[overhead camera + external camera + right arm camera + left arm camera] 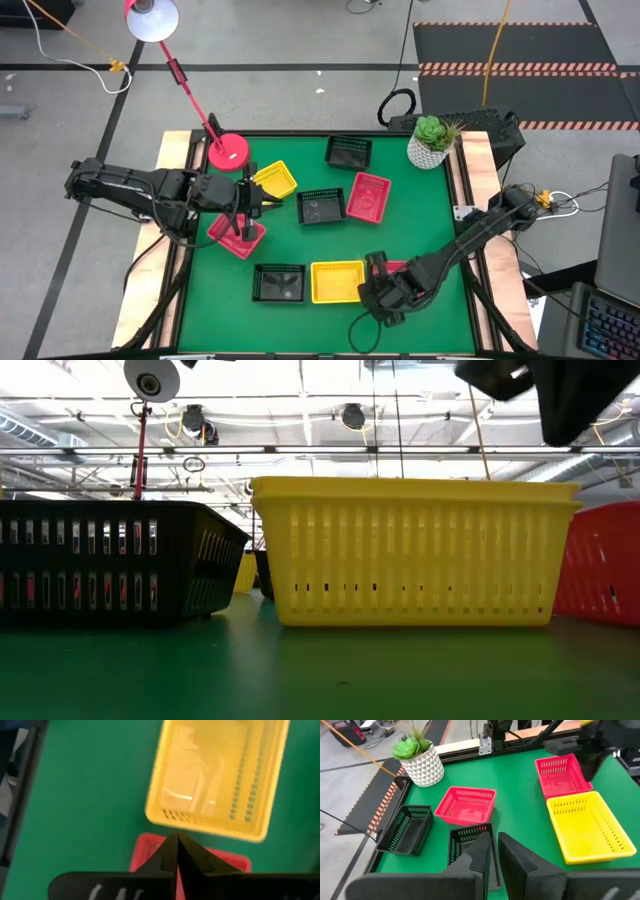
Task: Stack baskets by color
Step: Stack the right yellow bin on top of the bottom yellow bin
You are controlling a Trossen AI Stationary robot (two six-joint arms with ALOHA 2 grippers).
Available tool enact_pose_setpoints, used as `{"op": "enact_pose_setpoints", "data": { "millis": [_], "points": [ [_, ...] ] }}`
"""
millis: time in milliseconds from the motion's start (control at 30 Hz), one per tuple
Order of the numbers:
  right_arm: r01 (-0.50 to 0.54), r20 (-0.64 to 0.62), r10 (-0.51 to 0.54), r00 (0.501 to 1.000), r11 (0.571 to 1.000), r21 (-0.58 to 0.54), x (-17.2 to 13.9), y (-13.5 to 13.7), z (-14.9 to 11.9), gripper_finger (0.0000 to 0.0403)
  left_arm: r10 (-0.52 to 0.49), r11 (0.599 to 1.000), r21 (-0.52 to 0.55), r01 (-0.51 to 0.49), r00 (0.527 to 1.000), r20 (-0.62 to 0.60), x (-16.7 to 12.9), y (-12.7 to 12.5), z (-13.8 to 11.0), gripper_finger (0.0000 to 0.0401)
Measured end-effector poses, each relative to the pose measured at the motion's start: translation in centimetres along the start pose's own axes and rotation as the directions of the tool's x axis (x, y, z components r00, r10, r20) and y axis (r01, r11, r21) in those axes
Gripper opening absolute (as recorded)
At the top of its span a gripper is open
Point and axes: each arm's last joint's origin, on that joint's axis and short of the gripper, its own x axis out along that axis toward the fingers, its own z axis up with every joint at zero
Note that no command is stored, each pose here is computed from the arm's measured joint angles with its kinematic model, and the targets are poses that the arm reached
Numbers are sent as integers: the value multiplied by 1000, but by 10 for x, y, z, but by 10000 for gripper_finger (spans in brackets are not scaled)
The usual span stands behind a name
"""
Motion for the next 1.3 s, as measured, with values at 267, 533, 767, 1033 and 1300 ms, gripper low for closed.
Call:
{"op": "enact_pose_setpoints", "data": {
  "millis": [267,533,767,1033,1300],
  "points": [
    [-78,163,69,984,996,49,14,-16,-20,0,8,1000,26,-8,1000,9,0,0,1,42],
    [-111,155,98,983,990,81,24,-29,-27,0,9,999,31,-10,1000,9,0,0,1,42],
    [-110,156,97,983,991,82,24,-29,-27,0,10,999,32,-10,1000,10,0,0,1,42],
    [-123,175,110,978,990,66,30,-27,-23,0,13,1000,22,-14,999,40,0,1,4,42],
    [-141,173,128,977,988,67,31,-28,-23,0,13,1000,22,-14,999,42,0,1,4,42]
  ]
}}
